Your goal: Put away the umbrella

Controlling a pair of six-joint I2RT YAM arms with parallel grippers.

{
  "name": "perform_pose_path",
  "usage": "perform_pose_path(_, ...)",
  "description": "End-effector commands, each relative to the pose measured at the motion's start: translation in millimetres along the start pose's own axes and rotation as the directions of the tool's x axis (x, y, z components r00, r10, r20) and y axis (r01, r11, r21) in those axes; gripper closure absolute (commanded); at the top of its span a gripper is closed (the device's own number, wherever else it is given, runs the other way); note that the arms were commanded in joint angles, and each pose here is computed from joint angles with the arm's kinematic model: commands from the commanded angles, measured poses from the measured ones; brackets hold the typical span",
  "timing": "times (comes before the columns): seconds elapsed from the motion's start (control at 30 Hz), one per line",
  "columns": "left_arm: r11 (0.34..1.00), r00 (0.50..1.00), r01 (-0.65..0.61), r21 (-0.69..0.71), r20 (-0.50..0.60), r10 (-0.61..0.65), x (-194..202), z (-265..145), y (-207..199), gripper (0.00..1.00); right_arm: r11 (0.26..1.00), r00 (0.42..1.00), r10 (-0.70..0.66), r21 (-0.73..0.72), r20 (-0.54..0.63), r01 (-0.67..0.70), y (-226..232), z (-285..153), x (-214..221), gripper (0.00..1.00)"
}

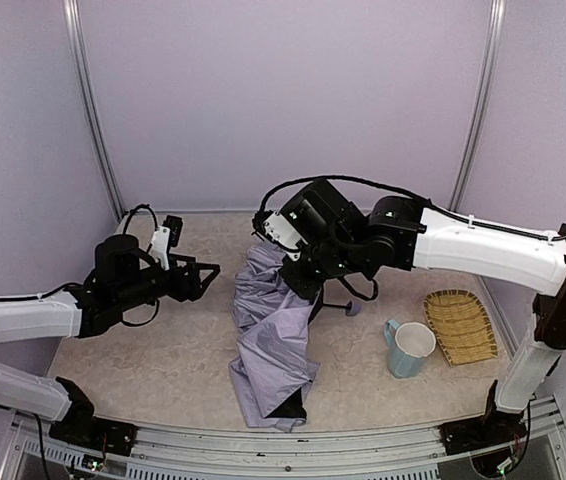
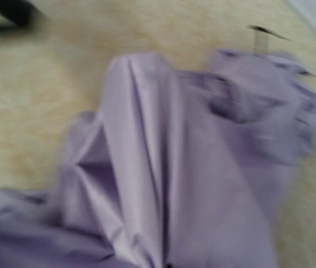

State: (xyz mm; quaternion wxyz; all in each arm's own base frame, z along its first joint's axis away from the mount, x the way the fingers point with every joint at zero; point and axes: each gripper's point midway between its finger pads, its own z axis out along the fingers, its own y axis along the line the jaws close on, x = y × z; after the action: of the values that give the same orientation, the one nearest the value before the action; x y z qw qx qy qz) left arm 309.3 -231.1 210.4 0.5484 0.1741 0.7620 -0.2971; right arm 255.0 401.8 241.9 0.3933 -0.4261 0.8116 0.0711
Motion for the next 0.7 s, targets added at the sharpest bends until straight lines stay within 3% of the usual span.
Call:
perform_pose_path(0.0, 0.997, 0.984, 0.062, 0.034, -0.172, -0.056, 66, 25, 9, 0.22, 0.974, 0.993, -0.044, -0.219, 0.106, 0.067, 48, -6, -34, 1.00)
perform_pose_path(0.1, 0.990, 0.972, 0.092, 0.105, -0.224, -0.066, 82, 44, -1, 0.26, 0.932, 0.980, -0.032, -0.348, 0.197, 0.101, 69, -10, -58, 1.00)
perform_pose_path(0.2, 0.987, 0.974, 0.088, 0.137, -0.221, -0.056, 82, 47, -6, 0.28, 0.909, 0.973, 0.025, -0.410, 0.229, 0.073, 49, 3, -72, 1.00)
perform_pose_path(0.37, 0.994, 0.990, -0.045, 0.096, -0.128, 0.058, 61, 30, -8, 0.28, 0.804, 0.975, 0.131, -0.594, 0.179, 0.001, 13, 54, -65, 1.00)
perform_pose_path(0.47, 0.991, 0.988, -0.110, 0.079, -0.096, 0.118, 57, 18, -11, 0.27, 0.764, 0.986, 0.143, -0.643, 0.086, -0.054, 12, 99, -48, 1.00)
perform_pose_path(0.67, 0.983, 0.979, -0.160, 0.092, -0.110, 0.170, 61, 9, -15, 0.25, 0.715, 0.975, 0.198, -0.666, -0.103, -0.215, 5, 185, 14, 0.69)
